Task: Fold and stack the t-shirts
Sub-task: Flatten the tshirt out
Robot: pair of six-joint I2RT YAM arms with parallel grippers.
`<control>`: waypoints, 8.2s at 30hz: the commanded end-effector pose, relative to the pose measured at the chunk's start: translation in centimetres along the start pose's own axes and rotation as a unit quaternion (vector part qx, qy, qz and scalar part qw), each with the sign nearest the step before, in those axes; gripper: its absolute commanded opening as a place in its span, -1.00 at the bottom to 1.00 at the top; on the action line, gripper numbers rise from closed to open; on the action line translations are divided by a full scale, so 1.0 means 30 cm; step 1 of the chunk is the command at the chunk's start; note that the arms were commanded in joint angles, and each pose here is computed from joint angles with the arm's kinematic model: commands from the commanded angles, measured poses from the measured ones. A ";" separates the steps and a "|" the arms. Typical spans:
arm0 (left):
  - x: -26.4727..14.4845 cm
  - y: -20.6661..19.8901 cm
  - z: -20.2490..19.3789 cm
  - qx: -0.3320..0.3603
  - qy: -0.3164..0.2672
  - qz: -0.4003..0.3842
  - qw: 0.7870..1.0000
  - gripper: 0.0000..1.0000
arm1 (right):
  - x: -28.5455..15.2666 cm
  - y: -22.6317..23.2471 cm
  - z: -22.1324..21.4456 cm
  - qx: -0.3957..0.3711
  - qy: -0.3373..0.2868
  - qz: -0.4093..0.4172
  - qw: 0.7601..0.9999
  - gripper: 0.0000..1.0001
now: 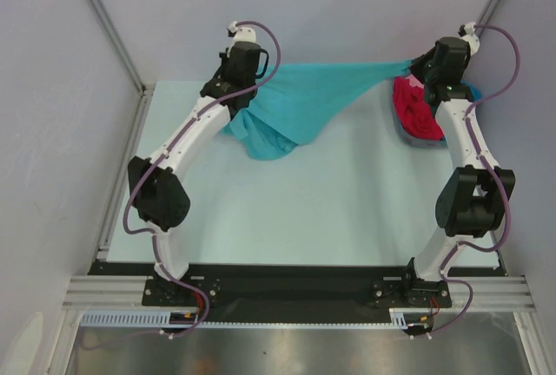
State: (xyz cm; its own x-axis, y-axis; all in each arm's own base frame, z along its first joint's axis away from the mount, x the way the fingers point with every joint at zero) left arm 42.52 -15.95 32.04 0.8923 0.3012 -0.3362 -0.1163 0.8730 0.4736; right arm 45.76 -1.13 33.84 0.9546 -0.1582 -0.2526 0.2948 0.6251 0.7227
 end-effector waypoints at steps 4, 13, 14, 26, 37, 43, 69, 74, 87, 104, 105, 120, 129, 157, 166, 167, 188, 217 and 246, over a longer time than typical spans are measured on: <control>-0.210 0.099 0.185 -0.012 -0.087 0.042 0.995 -0.99 | -0.105 0.106 0.139 0.014 -0.064 0.048 0.997 -1.00; -0.306 0.094 0.238 -0.027 -0.125 0.025 0.991 -0.99 | -0.178 0.145 0.170 0.000 -0.077 0.068 0.995 -1.00; -0.300 0.088 0.235 -0.024 -0.123 0.026 0.992 -0.99 | -0.179 0.145 0.171 0.001 -0.078 0.068 0.995 -1.00; -0.444 0.075 0.205 -0.048 -0.137 0.001 0.989 -0.99 | -0.259 0.203 0.204 0.003 -0.091 0.085 0.992 -1.00; -0.652 -0.098 -0.114 -0.048 -0.096 -0.097 0.989 -0.99 | -0.388 0.074 0.124 0.025 -0.046 0.026 0.998 -1.00; -0.597 -0.293 -0.324 -0.005 -0.026 -0.137 0.990 -0.54 | -0.341 -0.092 -0.048 0.062 0.011 -0.035 0.997 -1.00; -0.075 -0.314 -0.159 -0.063 0.005 -0.274 0.960 0.97 | -0.285 -0.197 -0.211 0.030 0.046 -0.042 0.998 -1.00; 0.036 -0.319 -0.244 -0.126 0.047 -0.434 0.891 0.99 | -0.281 -0.199 -0.212 0.031 0.049 -0.038 0.998 -1.00; 0.043 -0.388 -0.421 -0.168 0.104 -0.502 0.842 1.00 | -0.059 -0.278 -0.310 0.035 0.100 -0.076 0.991 -1.00; 0.037 -0.335 -0.365 -0.166 0.078 -0.490 0.852 1.00 | 0.365 -0.146 -0.307 -0.007 0.138 -0.060 0.989 -0.93; 0.039 -0.334 -0.365 -0.167 0.079 -0.489 0.853 0.99 | 0.356 -0.163 -0.319 -0.008 0.145 -0.068 0.987 -0.74; 0.040 -0.327 -0.418 -0.159 0.086 -0.489 0.853 0.99 | 0.054 -0.118 -0.248 0.010 0.100 -0.056 0.993 0.42; 0.146 -0.317 -0.514 -0.154 0.136 -0.468 0.859 1.00 | -0.201 -0.084 -0.209 0.014 0.063 -0.010 0.998 0.39; 0.143 -0.394 -0.503 -0.099 0.182 -0.393 0.896 -0.99 | -0.339 -0.028 -0.187 0.009 0.048 0.026 0.998 0.02; 0.161 -0.269 -0.377 -0.040 0.146 -0.274 0.950 -0.99 | -0.349 -0.040 -0.237 0.003 0.063 0.029 0.998 -0.08; 0.164 -0.245 -0.329 -0.038 0.129 -0.256 0.957 -0.99 | -0.350 -0.041 -0.238 0.003 0.062 0.029 0.998 -0.08; 0.380 0.113 -0.105 -0.102 0.082 -0.104 0.986 -0.99 | -0.354 -0.228 -0.409 -0.015 0.116 -0.020 0.993 0.08; -0.196 -0.313 -0.437 -0.079 0.178 -0.222 0.955 1.00 | -0.483 -0.437 -0.599 0.012 0.180 -0.060 0.982 0.18; -0.446 -0.413 -0.756 -0.083 0.242 -0.267 0.929 0.62 | -0.470 -0.395 -0.587 0.017 0.180 -0.038 0.983 0.14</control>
State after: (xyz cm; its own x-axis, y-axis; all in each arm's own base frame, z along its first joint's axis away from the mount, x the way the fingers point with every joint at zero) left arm 21.48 -20.93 10.82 0.5044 -0.0427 -0.8624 0.1913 0.9795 0.0634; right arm 27.21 6.97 15.66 0.8152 0.0691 -0.5750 0.4253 0.6024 0.6754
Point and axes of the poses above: each gripper's point midway between its finger pads, its own x axis out along the fingers, its own y axis along the line the jaws close on, z = x × y, the point moved 10 cm from there along -x, back along the fingers, and after that the axes turned 12 degrees about x, right-handed, at the moved point
